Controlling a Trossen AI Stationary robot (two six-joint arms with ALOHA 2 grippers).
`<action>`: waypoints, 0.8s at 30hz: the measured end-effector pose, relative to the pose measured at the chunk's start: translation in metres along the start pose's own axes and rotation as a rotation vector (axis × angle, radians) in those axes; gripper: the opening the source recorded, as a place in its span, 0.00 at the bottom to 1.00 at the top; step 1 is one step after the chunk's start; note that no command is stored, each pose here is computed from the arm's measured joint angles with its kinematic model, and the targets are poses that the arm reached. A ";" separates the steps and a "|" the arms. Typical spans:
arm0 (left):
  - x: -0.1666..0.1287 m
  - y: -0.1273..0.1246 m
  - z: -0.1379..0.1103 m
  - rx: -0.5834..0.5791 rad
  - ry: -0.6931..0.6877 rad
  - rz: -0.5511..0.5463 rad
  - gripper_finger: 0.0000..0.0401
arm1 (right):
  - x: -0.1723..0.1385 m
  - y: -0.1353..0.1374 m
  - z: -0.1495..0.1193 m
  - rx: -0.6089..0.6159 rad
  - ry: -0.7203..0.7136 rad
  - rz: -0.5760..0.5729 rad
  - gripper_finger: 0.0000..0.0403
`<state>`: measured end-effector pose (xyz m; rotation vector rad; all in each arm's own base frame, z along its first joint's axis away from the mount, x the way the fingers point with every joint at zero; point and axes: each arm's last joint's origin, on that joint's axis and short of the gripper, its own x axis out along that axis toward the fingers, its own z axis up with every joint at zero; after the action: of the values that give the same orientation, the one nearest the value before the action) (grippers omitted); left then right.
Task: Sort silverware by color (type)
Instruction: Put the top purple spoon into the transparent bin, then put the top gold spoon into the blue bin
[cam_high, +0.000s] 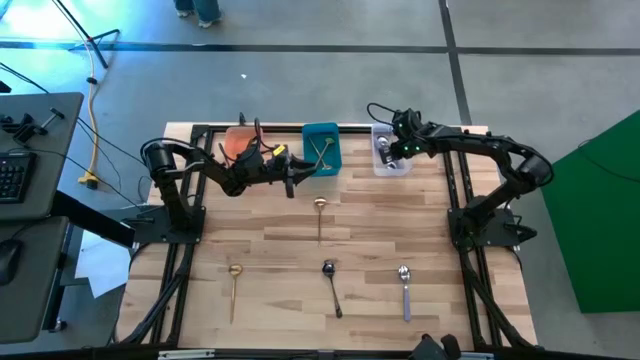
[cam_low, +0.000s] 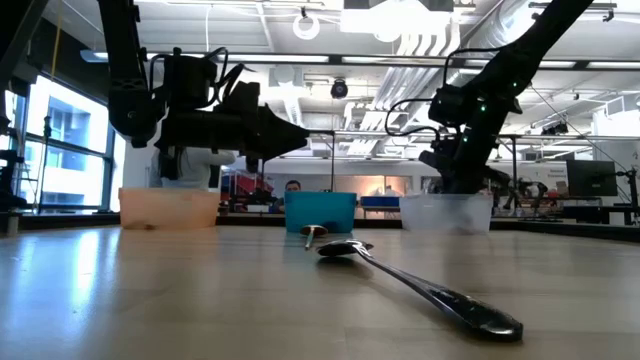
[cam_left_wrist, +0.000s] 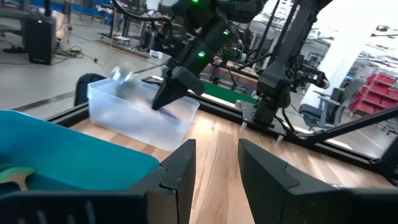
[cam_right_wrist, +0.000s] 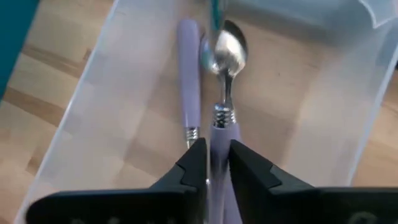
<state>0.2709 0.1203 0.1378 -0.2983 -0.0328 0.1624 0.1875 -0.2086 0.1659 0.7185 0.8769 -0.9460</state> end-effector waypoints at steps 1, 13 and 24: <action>0.000 0.000 0.000 0.000 0.003 -0.009 0.27 | 0.000 0.000 0.000 0.000 -0.003 -0.001 0.15; 0.000 -0.001 -0.001 0.044 0.015 -0.033 0.29 | -0.027 0.025 0.016 -0.100 -0.113 0.068 0.30; -0.011 -0.001 -0.014 0.059 0.084 -0.026 0.25 | -0.049 0.120 -0.029 -0.256 -0.154 0.306 0.30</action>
<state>0.2610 0.1137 0.1251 -0.2458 0.0510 0.1250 0.2716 -0.1162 0.2125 0.5332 0.7119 -0.5945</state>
